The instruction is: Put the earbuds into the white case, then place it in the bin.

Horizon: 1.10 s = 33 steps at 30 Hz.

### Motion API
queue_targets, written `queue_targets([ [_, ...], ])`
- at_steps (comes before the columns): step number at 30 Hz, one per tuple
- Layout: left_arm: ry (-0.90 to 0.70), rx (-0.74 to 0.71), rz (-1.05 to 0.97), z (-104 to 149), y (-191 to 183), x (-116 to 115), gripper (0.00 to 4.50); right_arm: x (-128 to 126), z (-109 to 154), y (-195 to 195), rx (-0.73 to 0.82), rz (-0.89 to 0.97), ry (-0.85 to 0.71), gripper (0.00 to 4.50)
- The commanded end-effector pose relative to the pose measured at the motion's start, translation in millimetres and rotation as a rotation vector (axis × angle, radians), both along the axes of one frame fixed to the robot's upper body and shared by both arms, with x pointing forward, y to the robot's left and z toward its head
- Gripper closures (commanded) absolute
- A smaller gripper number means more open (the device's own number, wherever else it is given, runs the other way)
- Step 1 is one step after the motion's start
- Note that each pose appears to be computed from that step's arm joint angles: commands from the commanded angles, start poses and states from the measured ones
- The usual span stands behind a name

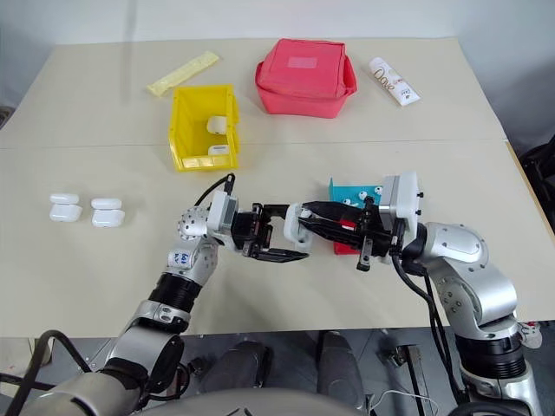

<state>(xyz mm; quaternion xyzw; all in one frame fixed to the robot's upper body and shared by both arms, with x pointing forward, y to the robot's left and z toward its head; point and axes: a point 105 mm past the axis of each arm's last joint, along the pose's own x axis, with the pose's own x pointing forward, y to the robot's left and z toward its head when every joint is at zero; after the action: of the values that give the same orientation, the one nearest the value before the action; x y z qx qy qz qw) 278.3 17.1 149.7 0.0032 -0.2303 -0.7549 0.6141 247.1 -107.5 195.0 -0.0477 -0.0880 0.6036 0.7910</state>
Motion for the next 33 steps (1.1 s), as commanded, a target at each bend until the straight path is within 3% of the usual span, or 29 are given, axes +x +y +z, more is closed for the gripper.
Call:
queue_targets([
  [1, -0.051, -0.136, 0.075, 25, 8, 6, 1.79, -9, -6, 5, -0.047, 0.057, 0.029, 4.01],
  [10, -0.054, -0.143, 0.071, 22, 8, 5, 1.79, -7, -1, 6, -0.079, 0.065, 0.012, 4.01],
  [23, -0.046, -0.140, 0.080, 15, 12, 10, 1.79, -3, 23, 1, -0.102, 0.030, -0.074, 0.00],
  [28, -0.038, -0.134, 0.102, 11, 21, 16, 1.79, 1, 32, -24, -0.139, -0.087, -0.089, 0.00],
  [33, -0.029, -0.116, 0.115, 7, 34, 18, 1.79, -4, 20, -70, -0.189, -0.284, -0.024, 0.00],
])
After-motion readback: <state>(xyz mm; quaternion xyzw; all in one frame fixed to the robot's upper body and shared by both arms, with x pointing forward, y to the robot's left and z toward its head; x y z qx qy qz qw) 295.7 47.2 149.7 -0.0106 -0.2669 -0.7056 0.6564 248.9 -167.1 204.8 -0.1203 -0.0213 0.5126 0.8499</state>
